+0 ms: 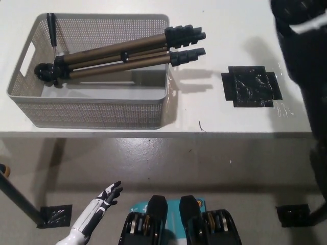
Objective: The robot uses its right hand to pick the tripod on the desk and places it into a rectangular container on the left.
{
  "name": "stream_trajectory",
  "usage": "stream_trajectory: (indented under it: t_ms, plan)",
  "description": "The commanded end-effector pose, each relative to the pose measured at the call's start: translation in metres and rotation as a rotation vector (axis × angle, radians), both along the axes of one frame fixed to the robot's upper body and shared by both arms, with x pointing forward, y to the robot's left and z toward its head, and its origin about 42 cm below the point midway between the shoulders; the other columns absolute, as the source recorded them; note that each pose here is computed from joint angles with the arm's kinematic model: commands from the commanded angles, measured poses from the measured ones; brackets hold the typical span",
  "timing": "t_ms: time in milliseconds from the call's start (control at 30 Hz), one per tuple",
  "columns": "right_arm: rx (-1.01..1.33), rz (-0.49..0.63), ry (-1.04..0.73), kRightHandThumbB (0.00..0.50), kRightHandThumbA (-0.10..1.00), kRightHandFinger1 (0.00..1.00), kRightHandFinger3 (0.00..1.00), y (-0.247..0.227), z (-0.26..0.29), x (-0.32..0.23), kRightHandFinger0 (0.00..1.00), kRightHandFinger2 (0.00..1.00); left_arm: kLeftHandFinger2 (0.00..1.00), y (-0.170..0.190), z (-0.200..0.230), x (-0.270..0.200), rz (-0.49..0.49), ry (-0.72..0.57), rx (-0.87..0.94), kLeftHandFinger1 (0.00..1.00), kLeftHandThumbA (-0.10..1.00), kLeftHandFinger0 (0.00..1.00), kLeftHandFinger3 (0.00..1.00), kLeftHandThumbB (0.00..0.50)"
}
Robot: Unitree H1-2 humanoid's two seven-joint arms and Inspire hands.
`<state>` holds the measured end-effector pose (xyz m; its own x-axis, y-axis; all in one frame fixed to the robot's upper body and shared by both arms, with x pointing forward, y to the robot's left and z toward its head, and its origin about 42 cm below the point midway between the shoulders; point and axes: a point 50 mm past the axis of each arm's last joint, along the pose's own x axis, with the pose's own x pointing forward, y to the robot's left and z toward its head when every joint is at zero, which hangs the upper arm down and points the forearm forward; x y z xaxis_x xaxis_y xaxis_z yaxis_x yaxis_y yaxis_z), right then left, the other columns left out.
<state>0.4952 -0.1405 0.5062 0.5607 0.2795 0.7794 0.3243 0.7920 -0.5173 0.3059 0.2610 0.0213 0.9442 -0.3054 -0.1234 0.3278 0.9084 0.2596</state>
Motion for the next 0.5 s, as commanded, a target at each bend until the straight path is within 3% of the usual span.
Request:
stream_trajectory:
  t_ms: [0, 67, 167, 267, 333, 400, 467]
  plan:
    - [0.282, 0.145, -0.376, 0.385, 1.00, 1.00, 1.00, -0.139, -0.050, -0.227, 1.00, 1.00, 1.00, 0.007, 0.018, 0.014, 0.015, -0.071, -0.007, 1.00, 1.00, 1.00, 1.00, 0.500]
    - [0.307, 0.179, -0.288, 0.441, 1.00, 1.00, 1.00, -0.141, -0.097, -0.244, 1.00, 1.00, 1.00, 0.007, 0.019, 0.016, 0.027, -0.071, -0.007, 1.00, 1.00, 1.00, 1.00, 0.500]
    - [0.398, 0.138, -0.176, 0.380, 1.00, 1.00, 1.00, -0.140, -0.183, -0.262, 1.00, 1.00, 1.00, 0.008, 0.020, 0.017, 0.038, -0.073, -0.023, 1.00, 1.00, 1.00, 1.00, 0.500]
    - [0.509, 0.091, -0.017, 0.420, 1.00, 1.00, 1.00, -0.137, -0.240, -0.269, 1.00, 1.00, 1.00, 0.009, 0.017, 0.014, 0.041, -0.066, -0.029, 1.00, 1.00, 1.00, 1.00, 0.500]
    - [0.558, 0.046, 0.129, 0.348, 1.00, 1.00, 1.00, -0.132, -0.285, -0.272, 1.00, 1.00, 1.00, 0.007, 0.017, 0.018, 0.047, -0.071, -0.034, 1.00, 1.00, 1.00, 1.00, 0.500]
    - [0.678, 0.017, 0.293, 0.349, 1.00, 1.00, 1.00, -0.119, -0.331, -0.267, 1.00, 1.00, 1.00, 0.009, 0.020, 0.020, 0.043, -0.082, -0.037, 1.00, 1.00, 1.00, 1.00, 0.500]
    - [0.703, 0.006, 0.339, 0.352, 1.00, 1.00, 1.00, -0.115, -0.344, -0.267, 1.00, 1.00, 1.00, 0.010, 0.021, 0.020, 0.045, -0.081, -0.041, 1.00, 1.00, 1.00, 1.00, 0.500]
